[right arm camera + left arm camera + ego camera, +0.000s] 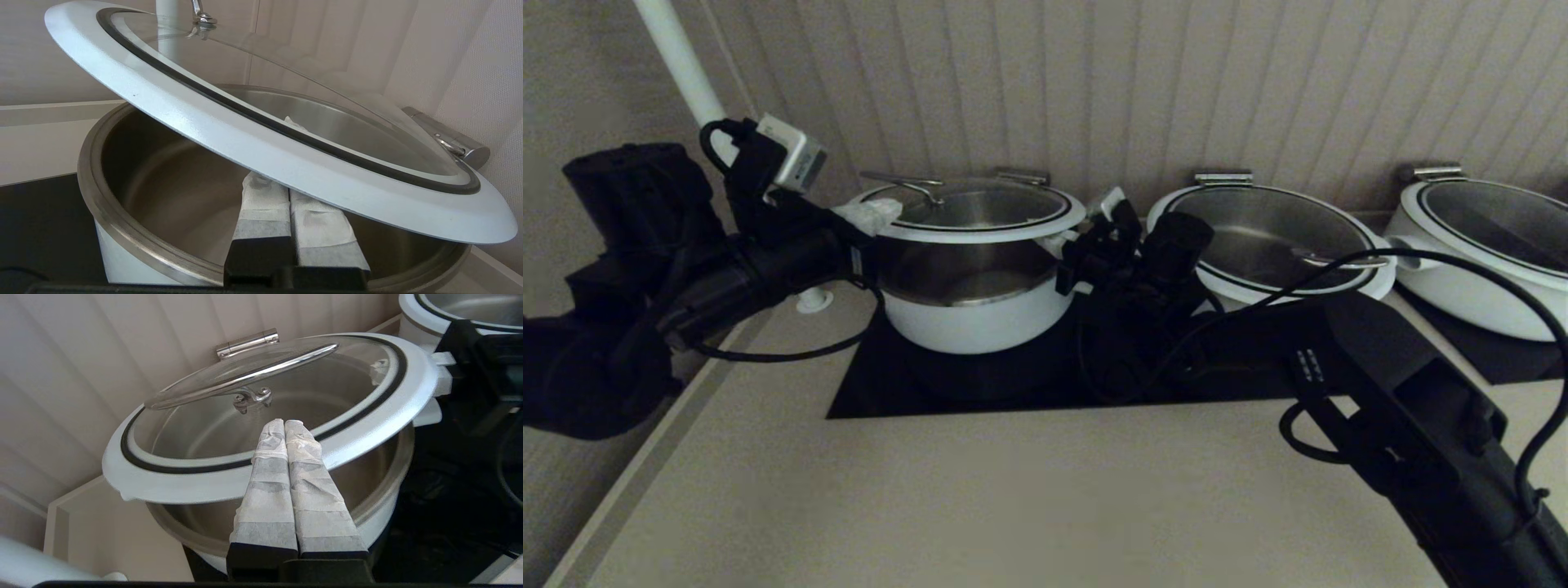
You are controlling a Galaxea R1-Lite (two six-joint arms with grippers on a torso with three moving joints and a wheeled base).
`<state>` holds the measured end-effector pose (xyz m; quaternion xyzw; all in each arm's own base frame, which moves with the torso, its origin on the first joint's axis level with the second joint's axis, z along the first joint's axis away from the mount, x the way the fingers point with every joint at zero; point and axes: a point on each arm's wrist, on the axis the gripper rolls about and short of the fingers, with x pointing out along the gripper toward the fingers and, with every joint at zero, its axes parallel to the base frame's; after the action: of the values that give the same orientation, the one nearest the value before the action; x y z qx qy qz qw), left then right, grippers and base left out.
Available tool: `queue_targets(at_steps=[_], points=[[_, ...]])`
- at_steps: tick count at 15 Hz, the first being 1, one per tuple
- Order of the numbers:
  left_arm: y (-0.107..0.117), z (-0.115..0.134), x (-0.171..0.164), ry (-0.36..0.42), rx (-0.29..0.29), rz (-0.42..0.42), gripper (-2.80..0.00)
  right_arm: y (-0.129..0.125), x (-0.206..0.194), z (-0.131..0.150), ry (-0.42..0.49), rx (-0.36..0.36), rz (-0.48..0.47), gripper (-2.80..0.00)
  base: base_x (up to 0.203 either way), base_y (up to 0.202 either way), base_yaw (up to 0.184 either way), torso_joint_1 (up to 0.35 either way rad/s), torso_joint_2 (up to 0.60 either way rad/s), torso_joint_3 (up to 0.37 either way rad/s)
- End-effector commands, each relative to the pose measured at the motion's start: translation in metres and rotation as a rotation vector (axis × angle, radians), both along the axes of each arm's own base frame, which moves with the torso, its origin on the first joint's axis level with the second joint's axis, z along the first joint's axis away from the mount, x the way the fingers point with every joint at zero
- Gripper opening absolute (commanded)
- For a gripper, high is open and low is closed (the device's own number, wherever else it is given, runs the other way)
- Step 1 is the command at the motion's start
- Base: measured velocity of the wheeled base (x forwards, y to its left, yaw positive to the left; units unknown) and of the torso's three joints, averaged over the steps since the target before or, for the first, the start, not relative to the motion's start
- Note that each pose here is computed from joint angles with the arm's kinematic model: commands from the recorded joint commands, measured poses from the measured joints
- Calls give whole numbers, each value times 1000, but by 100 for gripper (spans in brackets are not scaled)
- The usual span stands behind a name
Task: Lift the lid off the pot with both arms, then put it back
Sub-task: Hold the pot lid with the right arm
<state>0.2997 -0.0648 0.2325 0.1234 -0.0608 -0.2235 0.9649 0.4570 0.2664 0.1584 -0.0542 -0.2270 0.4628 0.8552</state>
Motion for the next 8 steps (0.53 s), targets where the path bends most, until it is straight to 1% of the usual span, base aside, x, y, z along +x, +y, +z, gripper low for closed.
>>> queue_targets(at_steps=[1, 3, 8], points=[[2, 6, -11, -18, -4, 1, -280, 0, -1, 3, -13, 5, 4, -280, 0, 0, 0, 0, 0, 0], [4, 6, -19, -19, -4, 2, -280, 1, -2, 3, -14, 5, 5, -280, 0, 0, 0, 0, 0, 0], [9, -4, -47, 17, 1, 3, -280, -2, -1, 4, -17, 6, 0, -280, 0, 0, 0, 0, 0, 0]])
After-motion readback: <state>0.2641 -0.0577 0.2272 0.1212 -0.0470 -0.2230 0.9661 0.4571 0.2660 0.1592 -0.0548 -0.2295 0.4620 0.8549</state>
